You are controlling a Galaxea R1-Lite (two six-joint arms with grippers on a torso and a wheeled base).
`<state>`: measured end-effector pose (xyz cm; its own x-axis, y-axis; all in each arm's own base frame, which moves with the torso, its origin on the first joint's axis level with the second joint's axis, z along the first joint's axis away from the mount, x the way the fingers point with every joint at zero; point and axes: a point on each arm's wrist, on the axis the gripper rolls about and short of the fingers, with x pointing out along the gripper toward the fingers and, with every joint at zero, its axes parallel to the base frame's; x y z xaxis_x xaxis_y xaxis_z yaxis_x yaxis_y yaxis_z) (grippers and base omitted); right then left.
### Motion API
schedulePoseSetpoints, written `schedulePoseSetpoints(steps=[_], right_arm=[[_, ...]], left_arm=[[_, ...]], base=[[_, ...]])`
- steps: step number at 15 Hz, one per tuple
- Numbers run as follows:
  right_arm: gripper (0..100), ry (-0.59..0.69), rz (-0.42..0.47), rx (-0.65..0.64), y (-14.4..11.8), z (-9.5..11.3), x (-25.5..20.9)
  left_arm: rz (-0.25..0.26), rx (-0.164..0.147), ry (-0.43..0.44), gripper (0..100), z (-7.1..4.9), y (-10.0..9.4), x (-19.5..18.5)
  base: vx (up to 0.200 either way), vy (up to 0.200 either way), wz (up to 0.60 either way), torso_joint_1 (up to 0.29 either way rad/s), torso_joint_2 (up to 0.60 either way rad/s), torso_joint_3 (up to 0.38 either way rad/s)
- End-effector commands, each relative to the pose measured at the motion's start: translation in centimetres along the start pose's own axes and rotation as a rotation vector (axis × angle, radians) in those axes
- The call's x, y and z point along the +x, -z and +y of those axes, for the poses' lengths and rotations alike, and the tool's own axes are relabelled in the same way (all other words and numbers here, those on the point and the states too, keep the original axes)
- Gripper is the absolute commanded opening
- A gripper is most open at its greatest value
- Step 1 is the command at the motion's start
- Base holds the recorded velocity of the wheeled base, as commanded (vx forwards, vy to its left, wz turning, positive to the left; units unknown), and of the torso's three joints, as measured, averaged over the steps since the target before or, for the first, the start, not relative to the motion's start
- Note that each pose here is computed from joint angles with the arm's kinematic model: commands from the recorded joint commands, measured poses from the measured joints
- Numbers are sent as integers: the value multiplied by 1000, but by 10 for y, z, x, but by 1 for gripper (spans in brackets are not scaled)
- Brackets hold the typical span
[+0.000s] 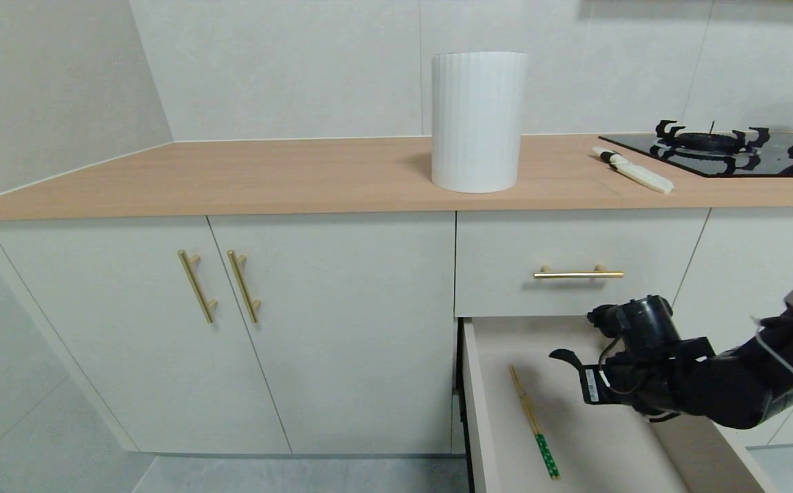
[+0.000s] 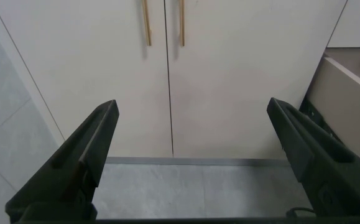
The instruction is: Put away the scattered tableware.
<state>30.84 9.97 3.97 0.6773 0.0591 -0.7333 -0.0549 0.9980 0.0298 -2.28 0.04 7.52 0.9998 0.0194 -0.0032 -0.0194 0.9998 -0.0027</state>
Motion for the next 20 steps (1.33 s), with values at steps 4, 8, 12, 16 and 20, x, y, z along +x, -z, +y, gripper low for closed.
schedulePoseSetpoints(steps=[4,8,12,16,20], right_arm=[[0,38,142,-21,42,-2,57],[0,58,176,-10,49,-8,79],[0,74,190,-10,53,-10,90],[0,74,193,-12,54,-10,91],[100,74,195,-14,54,-10,90]], left_arm=[[0,0,-1,100,0,0,0],[0,0,-1,100,0,0,0],[0,0,-1,100,0,0,0],[0,0,-1,100,0,0,0],[0,0,-1,100,0,0,0]], base=[[0,0,0,0,0,0],[0,0,0,0,0,0],[0,0,0,0,0,0],[0,0,0,0,0,0],[0,0,0,0,0,0]])
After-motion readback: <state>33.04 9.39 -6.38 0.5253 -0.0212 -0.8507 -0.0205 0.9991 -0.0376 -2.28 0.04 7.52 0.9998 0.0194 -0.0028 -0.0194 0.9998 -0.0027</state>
